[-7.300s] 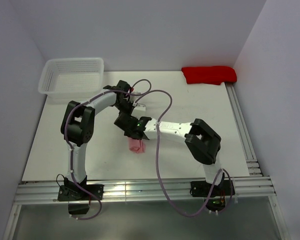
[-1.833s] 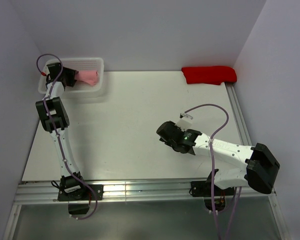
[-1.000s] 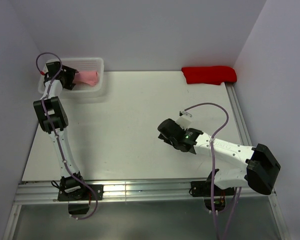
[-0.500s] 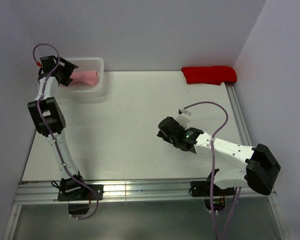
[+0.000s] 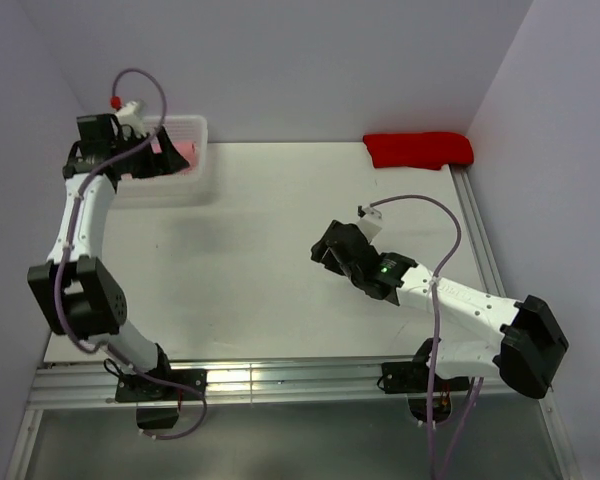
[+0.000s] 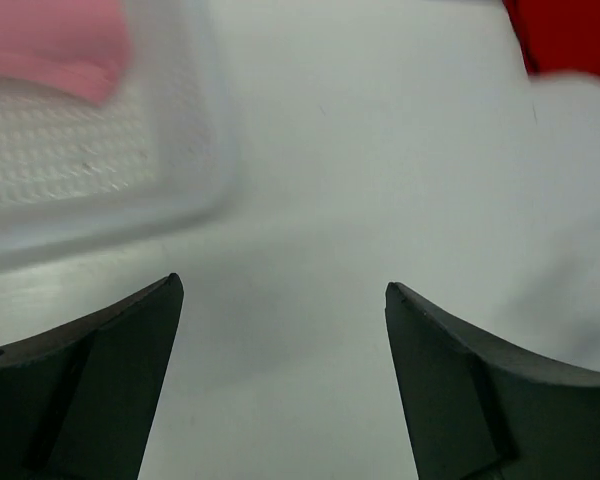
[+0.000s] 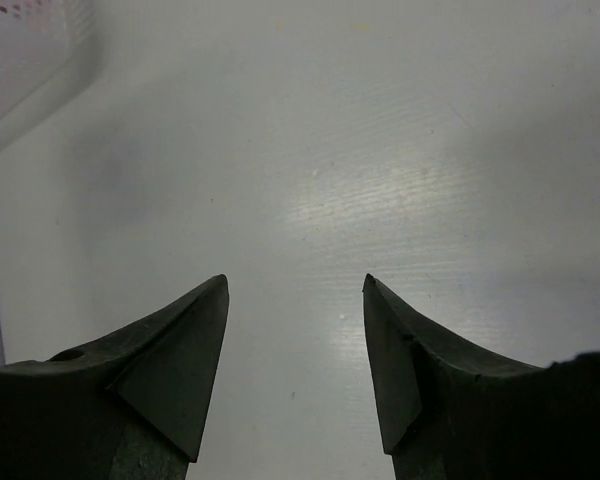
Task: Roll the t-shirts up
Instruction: Place the rolled tshirt into the container
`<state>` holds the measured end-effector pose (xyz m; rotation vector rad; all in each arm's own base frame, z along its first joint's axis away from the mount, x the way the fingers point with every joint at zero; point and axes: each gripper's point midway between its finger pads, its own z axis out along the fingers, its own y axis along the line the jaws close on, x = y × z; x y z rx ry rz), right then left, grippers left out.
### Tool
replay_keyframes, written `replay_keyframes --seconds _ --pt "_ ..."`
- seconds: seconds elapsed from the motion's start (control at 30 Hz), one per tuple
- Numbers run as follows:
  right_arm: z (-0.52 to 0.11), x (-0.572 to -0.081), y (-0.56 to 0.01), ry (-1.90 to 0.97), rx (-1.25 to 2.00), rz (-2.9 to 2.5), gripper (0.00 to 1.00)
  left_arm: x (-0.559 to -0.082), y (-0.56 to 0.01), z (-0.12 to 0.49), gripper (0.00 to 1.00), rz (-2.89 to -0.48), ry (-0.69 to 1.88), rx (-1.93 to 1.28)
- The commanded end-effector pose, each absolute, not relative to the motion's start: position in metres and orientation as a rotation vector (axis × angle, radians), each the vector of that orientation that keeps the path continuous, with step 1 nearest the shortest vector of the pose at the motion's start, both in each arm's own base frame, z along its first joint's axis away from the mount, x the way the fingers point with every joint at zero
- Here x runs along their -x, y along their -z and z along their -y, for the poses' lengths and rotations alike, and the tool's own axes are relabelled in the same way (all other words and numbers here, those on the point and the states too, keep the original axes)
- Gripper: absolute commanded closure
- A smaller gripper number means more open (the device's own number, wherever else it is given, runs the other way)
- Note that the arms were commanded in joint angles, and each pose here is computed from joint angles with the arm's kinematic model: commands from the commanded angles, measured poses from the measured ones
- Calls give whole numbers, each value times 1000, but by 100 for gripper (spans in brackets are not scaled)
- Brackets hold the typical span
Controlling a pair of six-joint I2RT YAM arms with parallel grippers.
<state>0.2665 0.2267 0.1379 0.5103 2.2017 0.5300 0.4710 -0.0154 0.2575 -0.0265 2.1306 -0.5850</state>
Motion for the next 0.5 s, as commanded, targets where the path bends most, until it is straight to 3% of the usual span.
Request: replay_keyframes --seconds 0.0,0.17,0.47 --pt "-236 -281 -185 -647 -483 -2076 36 -402 -246 66 12 -2150 565 -397" --pt "-231 -280 -199 -671 -488 -2036 34 -320 -231 122 11 -2078 719 -687" --pt "-225 -278 -198 -674 -495 -2020 32 -286 -201 142 10 -2092 730 -777"
